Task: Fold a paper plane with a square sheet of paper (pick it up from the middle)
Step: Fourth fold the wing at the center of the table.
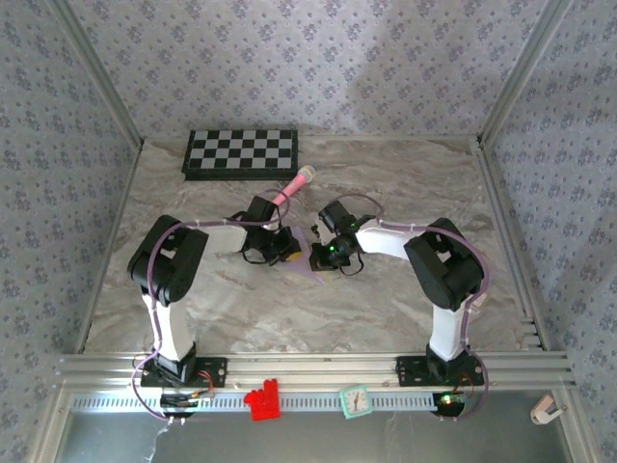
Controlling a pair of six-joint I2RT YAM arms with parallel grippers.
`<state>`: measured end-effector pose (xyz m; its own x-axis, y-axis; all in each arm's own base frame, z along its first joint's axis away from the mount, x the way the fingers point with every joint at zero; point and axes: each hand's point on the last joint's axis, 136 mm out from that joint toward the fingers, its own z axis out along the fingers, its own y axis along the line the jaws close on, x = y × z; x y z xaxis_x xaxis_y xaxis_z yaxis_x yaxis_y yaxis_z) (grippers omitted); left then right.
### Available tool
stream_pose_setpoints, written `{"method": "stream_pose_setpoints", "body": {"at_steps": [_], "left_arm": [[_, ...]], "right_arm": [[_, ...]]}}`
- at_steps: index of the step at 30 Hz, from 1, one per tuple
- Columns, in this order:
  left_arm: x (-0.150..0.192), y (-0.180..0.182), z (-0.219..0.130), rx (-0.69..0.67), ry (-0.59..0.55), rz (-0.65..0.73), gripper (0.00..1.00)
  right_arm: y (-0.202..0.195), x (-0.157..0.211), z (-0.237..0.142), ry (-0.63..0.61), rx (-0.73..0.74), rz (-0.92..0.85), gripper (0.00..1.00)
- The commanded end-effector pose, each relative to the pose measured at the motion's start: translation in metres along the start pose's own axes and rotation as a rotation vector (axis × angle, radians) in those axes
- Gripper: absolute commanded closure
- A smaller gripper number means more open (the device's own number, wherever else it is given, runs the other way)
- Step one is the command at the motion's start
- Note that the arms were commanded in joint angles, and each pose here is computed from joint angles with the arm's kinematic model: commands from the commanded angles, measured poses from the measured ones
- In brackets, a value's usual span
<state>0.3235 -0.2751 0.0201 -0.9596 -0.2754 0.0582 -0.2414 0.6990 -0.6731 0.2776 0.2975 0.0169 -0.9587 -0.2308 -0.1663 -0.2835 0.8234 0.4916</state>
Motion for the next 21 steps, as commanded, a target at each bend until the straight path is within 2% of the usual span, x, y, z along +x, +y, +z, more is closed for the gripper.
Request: {"method": "stream_pose_setpoints", "body": {"at_steps": [1,11,21], "left_arm": [[-0.036,0.038,-0.009,-0.132,-0.107,-0.025,0.92],[-0.071,0.049,-0.027,-0.147,-0.157,-0.013,0.93],[-0.091,0.029,-0.063,-0.164,-0.213,0.103,0.92]], "right_arm": [[-0.07,0.07,0.016,0.225,0.27,0.109,0.92],[-0.068,0.067,0.017,0.213,0.263,0.127,0.93],[-0.061,0.062,0.018,0.195,0.229,0.129,0.93]]}}
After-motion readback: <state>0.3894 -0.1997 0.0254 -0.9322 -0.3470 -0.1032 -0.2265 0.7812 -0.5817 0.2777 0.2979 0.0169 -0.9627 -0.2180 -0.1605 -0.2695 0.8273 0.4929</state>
